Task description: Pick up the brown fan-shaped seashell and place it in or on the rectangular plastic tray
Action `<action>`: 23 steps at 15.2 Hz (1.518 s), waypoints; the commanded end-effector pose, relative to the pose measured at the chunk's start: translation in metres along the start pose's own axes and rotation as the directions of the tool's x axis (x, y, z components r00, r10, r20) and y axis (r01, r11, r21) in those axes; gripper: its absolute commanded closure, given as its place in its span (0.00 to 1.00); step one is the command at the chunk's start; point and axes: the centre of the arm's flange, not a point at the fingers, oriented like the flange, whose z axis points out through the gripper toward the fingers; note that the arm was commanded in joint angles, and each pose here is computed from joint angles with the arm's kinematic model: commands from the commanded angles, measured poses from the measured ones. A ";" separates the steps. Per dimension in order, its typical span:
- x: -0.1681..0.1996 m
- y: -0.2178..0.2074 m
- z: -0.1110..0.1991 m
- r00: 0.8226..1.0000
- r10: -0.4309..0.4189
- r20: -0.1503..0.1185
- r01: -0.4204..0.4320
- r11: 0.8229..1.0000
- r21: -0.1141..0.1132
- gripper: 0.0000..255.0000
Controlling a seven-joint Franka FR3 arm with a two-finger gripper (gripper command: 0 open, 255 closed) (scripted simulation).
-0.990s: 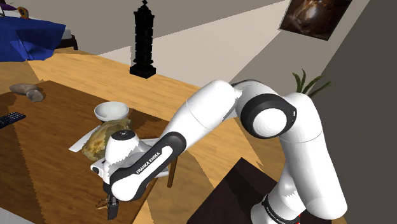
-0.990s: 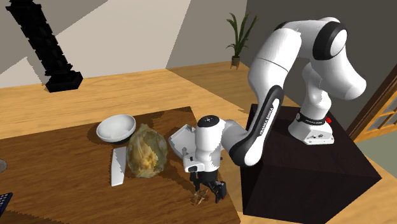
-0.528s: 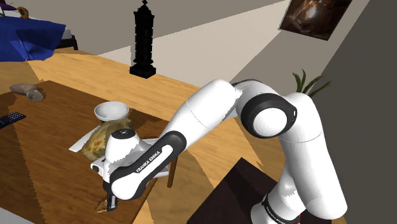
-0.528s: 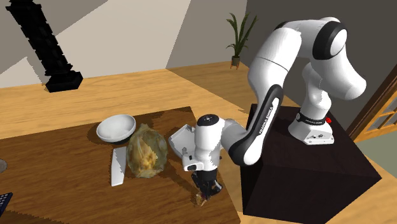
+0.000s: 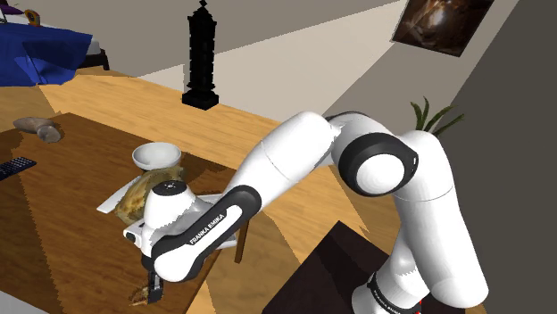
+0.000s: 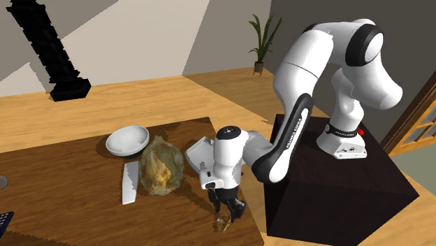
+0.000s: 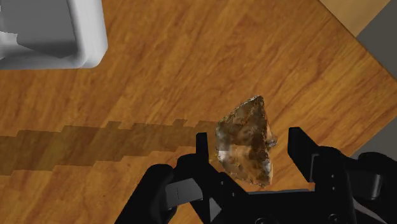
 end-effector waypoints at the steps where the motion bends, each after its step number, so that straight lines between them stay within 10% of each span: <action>1: 0.020 -0.011 -0.014 0.998 -0.041 0.054 0.045 0.997 -0.060 0.00; 17: 0.025 -0.012 0.021 0.996 -0.054 0.073 0.060 0.995 -0.080 0.00; 18: 0.025 -0.012 0.021 0.996 -0.054 0.073 0.060 0.995 -0.080 1.00; 23: 0.025 -0.012 0.021 0.996 -0.054 0.073 0.060 0.995 -0.080 1.00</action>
